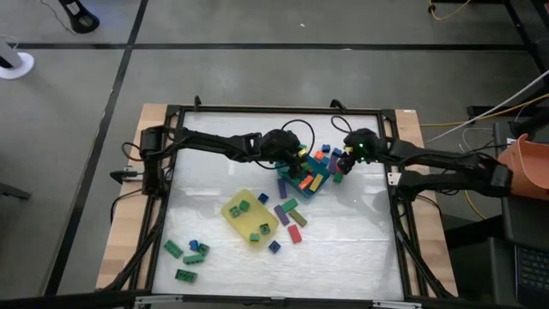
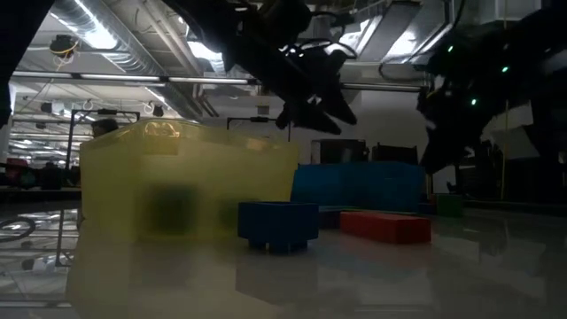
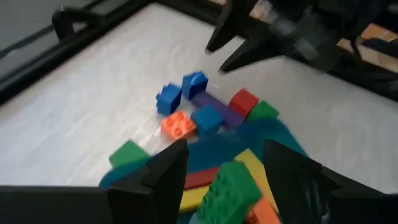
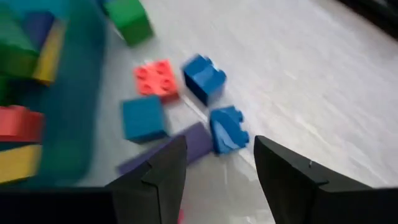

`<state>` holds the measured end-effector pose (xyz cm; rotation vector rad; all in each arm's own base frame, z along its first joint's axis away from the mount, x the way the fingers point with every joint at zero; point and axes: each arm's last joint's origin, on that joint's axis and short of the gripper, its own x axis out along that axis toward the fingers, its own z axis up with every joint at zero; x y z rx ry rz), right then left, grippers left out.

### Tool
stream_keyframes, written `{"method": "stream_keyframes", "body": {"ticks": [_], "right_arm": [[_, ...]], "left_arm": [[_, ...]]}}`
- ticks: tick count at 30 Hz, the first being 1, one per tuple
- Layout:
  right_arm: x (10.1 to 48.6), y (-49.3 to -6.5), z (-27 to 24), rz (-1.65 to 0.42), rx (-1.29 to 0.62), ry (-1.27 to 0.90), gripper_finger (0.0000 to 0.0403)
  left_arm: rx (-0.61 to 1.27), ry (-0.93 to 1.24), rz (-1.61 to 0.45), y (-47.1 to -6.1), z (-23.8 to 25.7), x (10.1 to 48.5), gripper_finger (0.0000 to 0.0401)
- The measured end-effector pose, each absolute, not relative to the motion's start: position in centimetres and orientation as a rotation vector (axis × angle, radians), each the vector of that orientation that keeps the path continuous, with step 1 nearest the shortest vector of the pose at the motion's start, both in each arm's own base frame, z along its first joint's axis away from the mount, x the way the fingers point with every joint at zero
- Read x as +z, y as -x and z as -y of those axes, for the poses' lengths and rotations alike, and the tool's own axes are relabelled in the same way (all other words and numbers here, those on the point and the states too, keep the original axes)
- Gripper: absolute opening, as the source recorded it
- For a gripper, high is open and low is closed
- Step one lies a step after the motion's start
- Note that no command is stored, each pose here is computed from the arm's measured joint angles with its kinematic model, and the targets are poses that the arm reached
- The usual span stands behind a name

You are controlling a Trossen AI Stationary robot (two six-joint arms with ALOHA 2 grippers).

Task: Sort blocks by size
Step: Put the small blue game piece into the yellow bin

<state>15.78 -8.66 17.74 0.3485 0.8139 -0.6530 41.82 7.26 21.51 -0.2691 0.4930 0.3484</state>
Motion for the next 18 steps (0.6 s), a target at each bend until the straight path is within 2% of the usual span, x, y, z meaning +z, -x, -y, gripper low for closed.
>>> {"method": "stream_keyframes", "body": {"ticks": [18], "right_arm": [[14.2,-17.3,11.0,-0.928,-0.647,-0.373,0.0188]], "left_arm": [[0.330,0.258,-0.494,-41.2,-6.8,22.8,0.0187]]}}
